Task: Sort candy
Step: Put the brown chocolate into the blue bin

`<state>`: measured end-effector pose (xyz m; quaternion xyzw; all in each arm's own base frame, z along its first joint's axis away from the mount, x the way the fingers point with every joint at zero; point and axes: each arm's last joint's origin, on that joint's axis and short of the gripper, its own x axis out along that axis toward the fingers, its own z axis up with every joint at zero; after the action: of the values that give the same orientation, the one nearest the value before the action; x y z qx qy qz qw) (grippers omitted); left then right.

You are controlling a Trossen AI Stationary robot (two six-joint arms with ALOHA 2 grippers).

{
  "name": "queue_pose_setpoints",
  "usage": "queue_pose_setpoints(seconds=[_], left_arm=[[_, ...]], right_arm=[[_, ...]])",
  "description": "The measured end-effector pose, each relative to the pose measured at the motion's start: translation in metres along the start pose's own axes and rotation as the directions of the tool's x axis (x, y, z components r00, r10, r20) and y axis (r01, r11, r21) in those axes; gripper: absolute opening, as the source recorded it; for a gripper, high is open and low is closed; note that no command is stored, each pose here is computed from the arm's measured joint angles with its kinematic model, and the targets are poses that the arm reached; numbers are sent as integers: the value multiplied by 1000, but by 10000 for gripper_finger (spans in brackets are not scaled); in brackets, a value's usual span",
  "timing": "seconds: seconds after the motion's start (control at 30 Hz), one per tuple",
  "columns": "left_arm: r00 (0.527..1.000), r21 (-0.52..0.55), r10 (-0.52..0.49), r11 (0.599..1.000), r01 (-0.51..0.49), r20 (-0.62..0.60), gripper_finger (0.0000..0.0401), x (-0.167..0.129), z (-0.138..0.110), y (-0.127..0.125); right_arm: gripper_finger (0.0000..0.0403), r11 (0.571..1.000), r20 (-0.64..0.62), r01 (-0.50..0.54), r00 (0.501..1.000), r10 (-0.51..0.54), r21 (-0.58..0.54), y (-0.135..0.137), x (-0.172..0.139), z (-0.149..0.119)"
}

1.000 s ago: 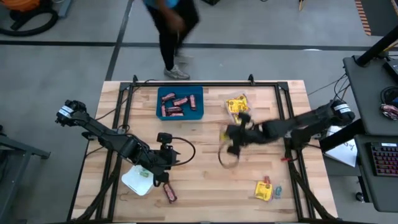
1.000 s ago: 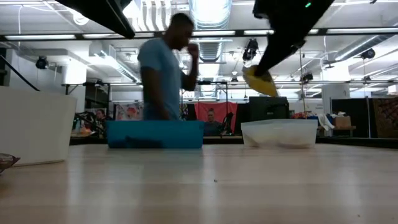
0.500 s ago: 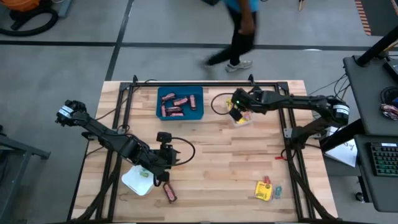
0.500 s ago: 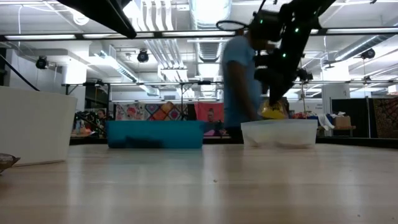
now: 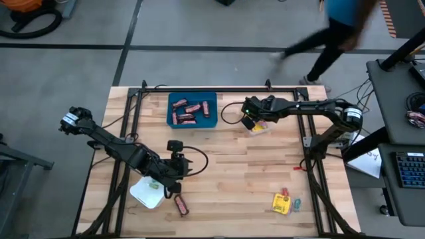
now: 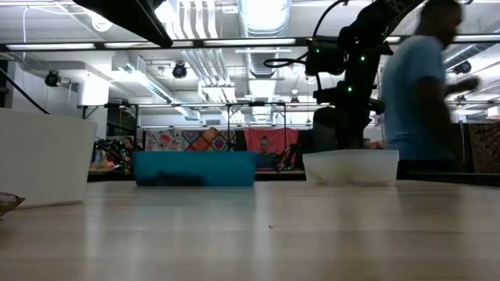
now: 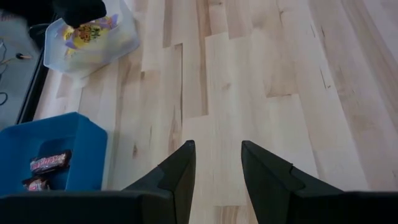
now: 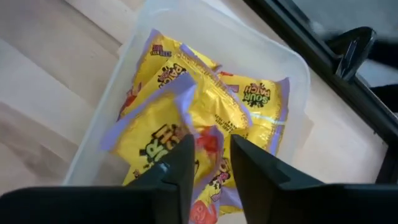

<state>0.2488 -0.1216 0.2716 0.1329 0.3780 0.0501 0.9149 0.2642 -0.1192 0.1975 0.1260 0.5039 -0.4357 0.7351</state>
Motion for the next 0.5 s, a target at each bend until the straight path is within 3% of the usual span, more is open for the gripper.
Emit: queue_pose_setpoints(seconds=[0.2, 0.5], left_arm=[[1000, -12, 0, 1000, 0, 0, 113, 0, 0, 0], [1000, -23, 0, 1000, 0, 1, 113, 0, 0, 0]], right_arm=[[134, 1000, 37, 6, 999, -7, 20, -4, -9, 1], [138, 997, 147, -58, 988, 50, 52, -13, -46, 1]])
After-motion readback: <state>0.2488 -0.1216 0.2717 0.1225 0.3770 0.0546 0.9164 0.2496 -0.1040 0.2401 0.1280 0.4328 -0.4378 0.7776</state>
